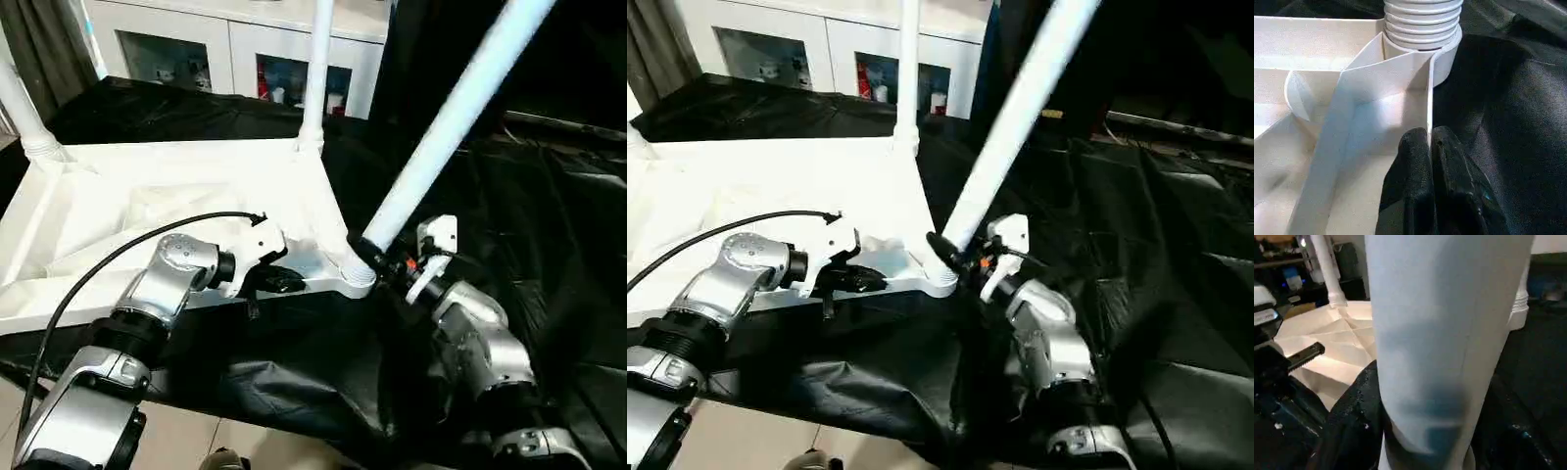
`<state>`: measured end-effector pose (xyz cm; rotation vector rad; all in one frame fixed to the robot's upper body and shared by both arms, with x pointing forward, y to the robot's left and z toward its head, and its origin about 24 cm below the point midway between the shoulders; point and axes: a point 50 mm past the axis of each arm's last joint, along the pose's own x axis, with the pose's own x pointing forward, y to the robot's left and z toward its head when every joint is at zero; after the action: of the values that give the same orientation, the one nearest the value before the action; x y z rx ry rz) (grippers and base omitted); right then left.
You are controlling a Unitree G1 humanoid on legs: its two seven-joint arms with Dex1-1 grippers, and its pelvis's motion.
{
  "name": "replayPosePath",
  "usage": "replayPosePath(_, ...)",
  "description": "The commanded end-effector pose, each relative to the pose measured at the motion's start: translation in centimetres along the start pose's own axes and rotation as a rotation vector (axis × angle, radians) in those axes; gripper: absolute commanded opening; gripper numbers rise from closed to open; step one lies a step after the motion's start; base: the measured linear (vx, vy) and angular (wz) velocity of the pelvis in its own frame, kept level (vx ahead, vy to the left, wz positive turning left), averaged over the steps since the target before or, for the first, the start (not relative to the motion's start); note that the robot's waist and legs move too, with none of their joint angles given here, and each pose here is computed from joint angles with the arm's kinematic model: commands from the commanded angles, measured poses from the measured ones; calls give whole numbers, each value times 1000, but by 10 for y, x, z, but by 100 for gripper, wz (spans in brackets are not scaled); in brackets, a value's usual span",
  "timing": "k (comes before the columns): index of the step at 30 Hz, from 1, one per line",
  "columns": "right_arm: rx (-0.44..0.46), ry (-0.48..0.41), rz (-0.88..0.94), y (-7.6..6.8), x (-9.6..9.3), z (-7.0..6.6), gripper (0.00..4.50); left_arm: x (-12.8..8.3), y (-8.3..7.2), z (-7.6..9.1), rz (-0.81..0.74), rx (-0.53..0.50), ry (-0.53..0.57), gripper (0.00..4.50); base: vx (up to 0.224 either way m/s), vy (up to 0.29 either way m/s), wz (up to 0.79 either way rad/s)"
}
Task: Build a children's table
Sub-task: Insert table leg to table base
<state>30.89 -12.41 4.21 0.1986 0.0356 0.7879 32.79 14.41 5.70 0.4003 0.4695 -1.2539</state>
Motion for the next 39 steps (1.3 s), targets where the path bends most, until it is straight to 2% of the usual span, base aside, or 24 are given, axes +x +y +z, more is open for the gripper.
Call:
replayPosePath(1,7,106,-1,-1,-4,-17,189,2,0,1,1,-10,-7,0,0,0,0)
replayPosePath(7,-6,206,112,-2,6,-14,189,1,-1,0,-13,-3,1,0,0,0,0)
replayPosePath(10,11,228,147,-1,7,-15,189,0,-1,0,-14,-2,2,0,0,0,0)
replayPosePath(19,60,288,269,-3,-5,-22,189,-4,0,3,-44,19,1,0,0,0,0)
replayPosePath(30,46,381,326,-6,-11,-29,189,-3,-1,3,-63,24,-5,0,0,0,0)
replayPosePath(39,30,466,469,0,-11,-32,189,-4,-9,4,-178,46,0,0,0,0,0)
